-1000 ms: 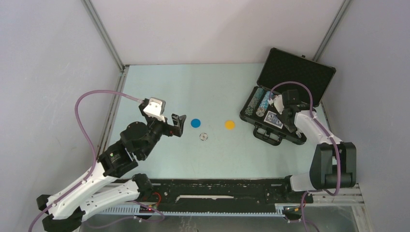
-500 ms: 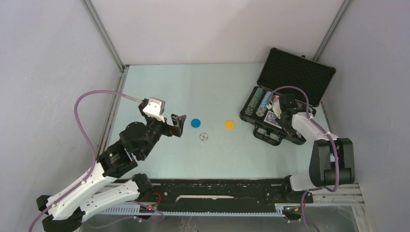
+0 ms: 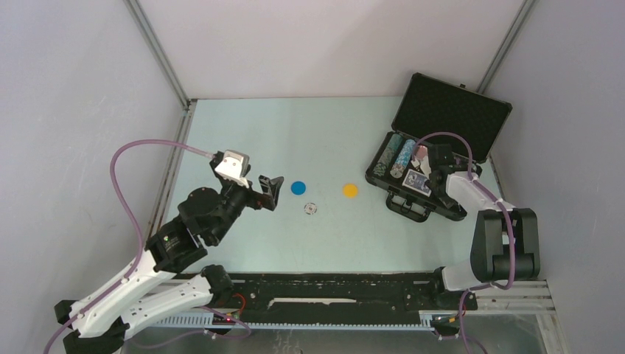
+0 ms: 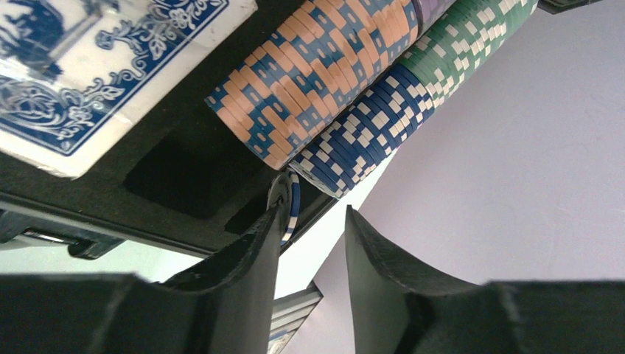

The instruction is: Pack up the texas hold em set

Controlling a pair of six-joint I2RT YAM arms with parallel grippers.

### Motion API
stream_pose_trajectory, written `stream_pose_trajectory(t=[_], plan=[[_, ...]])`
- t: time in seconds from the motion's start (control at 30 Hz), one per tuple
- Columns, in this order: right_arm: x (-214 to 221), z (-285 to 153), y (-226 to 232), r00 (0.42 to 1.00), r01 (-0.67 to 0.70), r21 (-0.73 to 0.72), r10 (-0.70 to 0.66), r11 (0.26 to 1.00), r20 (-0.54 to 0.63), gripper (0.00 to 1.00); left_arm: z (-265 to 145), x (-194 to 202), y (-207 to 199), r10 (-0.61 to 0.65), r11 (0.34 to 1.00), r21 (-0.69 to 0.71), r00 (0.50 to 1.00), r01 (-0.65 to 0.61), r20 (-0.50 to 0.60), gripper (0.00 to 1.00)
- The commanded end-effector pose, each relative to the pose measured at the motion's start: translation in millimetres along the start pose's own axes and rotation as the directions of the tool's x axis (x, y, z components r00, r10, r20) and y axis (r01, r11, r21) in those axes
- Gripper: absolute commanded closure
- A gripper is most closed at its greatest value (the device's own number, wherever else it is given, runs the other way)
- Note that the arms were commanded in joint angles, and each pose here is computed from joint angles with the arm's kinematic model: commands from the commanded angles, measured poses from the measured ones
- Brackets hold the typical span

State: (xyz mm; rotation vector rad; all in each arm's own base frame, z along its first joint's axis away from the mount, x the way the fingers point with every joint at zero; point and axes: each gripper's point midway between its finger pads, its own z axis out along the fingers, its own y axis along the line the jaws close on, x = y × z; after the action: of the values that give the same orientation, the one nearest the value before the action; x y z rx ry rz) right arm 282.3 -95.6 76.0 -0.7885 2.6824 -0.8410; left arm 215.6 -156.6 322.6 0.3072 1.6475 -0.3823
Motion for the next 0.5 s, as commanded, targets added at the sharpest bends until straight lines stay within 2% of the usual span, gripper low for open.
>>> stream_pose_trajectory(t=[0.0, 0.23, 0.37, 0.47], plan=[[0.7, -0.8, -13.3, 1.000, -0.012, 0.058, 0.012, 0.998, 0.009, 0.47, 0.9, 2.4, -5.3, -0.018, 1.000, 0.025, 1.000, 0.018, 0.008, 0.04], [2.0, 1.2, -10.1, 1.000, -0.007, 0.035, 0.007, 0.999, 0.008, 0.46, 0.6, 2.6, -5.3, -0.018, 1.000, 0.025, 1.000, 0.018, 0.008, 0.04], [2.7, -7.3, 3.0, 0.999, -0.037, -0.033, 0.038, 0.999, 0.028, 0.47, 1.6, 3.4, -6.6, -0.016, 0.999, 0.029, 1.000, 0.016, 0.003, 0.04], [4.8, -9.8, 8.7, 0.996, -0.055, -0.051, 0.058, 0.997, 0.061, 0.53, 1.6, 3.6, -7.3, -0.016, 0.999, 0.033, 1.000, 0.016, 0.002, 0.04]])
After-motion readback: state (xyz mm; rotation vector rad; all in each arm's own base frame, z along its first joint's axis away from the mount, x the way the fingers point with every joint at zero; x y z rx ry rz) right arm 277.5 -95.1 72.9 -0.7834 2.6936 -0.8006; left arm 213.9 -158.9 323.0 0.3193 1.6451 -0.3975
